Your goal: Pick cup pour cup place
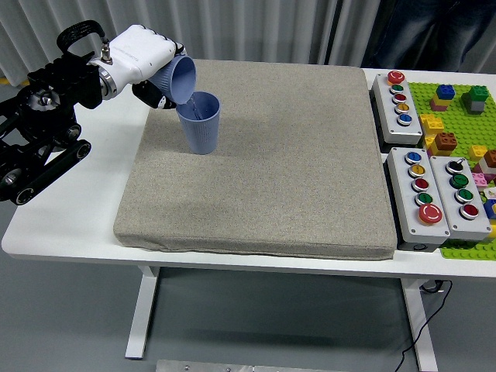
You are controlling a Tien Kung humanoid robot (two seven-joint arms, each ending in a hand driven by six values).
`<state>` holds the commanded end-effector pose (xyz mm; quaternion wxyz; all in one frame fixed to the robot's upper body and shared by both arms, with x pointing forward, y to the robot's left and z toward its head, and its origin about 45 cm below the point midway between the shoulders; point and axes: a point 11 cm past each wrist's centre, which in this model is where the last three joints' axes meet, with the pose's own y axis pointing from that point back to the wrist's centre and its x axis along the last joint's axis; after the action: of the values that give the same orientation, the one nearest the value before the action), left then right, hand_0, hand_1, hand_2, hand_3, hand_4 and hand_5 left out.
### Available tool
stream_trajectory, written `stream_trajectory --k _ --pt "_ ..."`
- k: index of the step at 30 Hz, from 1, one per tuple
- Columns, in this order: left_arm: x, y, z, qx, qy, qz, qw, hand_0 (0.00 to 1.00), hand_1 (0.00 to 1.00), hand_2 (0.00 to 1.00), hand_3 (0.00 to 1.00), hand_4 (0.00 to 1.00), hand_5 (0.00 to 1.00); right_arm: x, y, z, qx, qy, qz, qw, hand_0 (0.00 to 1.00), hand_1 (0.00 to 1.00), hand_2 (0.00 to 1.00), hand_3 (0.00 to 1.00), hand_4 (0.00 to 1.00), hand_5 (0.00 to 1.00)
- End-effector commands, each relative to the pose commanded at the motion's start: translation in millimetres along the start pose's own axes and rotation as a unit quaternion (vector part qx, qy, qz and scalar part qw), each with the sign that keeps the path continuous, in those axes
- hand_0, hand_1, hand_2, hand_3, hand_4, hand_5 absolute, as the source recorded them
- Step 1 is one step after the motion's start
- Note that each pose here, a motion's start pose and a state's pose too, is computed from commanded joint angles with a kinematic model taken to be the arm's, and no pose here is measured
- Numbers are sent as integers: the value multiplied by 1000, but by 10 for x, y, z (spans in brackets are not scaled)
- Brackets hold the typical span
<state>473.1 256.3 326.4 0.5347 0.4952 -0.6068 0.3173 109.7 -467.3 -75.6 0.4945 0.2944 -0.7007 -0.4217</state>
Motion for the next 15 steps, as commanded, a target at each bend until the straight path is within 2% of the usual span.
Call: stream_trajectory --k 15 --pt "40 -26 46 1 -43 -1 999 618 551 537 539 838 205 5 2 -11 1 -3 1 1000 640 600 508 579 2 2"
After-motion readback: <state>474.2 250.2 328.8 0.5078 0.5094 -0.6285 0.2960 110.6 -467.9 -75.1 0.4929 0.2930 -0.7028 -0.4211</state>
